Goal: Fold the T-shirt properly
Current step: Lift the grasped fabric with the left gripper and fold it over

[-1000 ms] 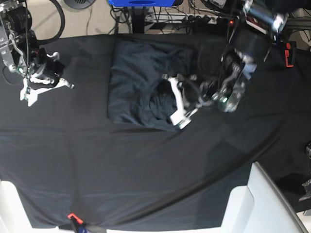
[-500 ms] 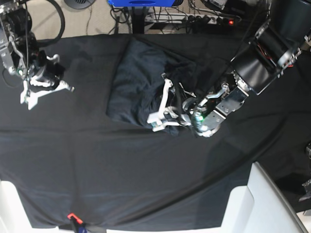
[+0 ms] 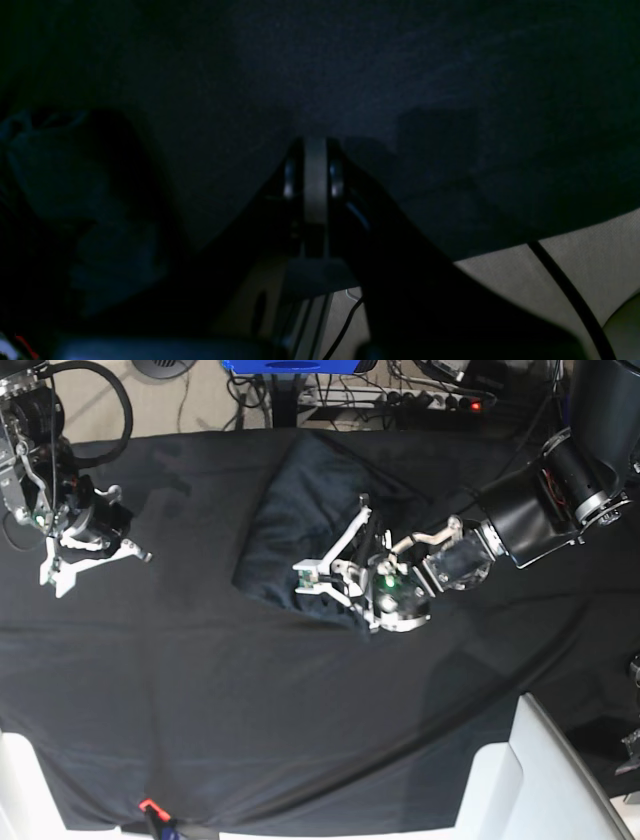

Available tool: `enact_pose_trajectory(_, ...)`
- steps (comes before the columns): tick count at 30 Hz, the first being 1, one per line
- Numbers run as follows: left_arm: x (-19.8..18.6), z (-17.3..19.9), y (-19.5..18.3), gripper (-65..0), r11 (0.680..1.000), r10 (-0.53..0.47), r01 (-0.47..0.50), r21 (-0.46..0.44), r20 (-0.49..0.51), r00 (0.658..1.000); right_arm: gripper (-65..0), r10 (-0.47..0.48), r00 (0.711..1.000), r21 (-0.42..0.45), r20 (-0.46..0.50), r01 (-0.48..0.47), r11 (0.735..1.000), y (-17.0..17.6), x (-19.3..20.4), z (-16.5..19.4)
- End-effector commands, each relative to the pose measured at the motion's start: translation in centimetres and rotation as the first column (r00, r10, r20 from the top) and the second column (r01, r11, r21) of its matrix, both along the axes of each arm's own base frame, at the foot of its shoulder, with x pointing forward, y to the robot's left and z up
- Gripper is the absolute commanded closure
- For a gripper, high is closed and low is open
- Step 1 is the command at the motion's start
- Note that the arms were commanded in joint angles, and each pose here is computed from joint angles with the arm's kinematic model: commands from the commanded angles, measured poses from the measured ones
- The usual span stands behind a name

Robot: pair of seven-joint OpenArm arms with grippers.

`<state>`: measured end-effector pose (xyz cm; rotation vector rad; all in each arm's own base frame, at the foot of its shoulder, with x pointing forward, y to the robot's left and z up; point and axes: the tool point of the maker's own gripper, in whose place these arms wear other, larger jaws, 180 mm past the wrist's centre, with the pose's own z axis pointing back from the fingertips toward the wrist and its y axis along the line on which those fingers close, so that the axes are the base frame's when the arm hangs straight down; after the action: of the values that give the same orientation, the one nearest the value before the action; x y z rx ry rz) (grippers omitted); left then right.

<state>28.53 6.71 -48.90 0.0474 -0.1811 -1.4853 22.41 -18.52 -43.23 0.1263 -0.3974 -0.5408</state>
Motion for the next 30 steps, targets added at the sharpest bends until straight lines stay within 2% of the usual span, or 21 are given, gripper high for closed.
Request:
enact_pose_trajectory(1,2.4,0.4,4.3,0.0,0.983,-0.022,0.001,0.186,0.11,0.994,-0.2,-0.001,0.999,-0.012,0.036,0.001,1.0,-0.5,1.0,0.9)
enact_pose_trajectory(4,3.5,0.8,4.5,0.0,0.95,-0.169,0.124,0.287,0.139,0.976,-0.2,-0.002,0.999,-0.014,0.037,0.003,1.0,-0.6,1.0,0.9)
enact_pose_trajectory(7,4.5,0.6,4.5,0.0,0.914,-0.25,0.18,0.364,0.156,0.955,-0.2,-0.003,0.999,-0.011,0.036,0.003,1.0,-0.5,1.0,0.9)
enact_pose_trajectory(13,4.3,-0.9,1.5,0.0,0.921,-0.299,0.243,0.304,0.156,0.941,-0.2,-0.002,0.999,-0.015,0.036,0.002,1.0,-0.6,1.0,0.8)
enact_pose_trajectory(22,3.7,-0.6,-4.6,0.0,0.931,-0.35,0.318,0.182,0.184,0.919,-0.2,-0.022,1.0,-0.03,-0.007,0.022,0.999,-1.4,0.3,-0.4)
enact_pose_trajectory(30,3.3,0.1,-7.5,0.0,0.924,-0.378,0.355,0.141,0.206,0.902,-0.2,-0.026,1.0,-0.032,-0.01,0.025,0.999,-1.6,0.2,-0.5)
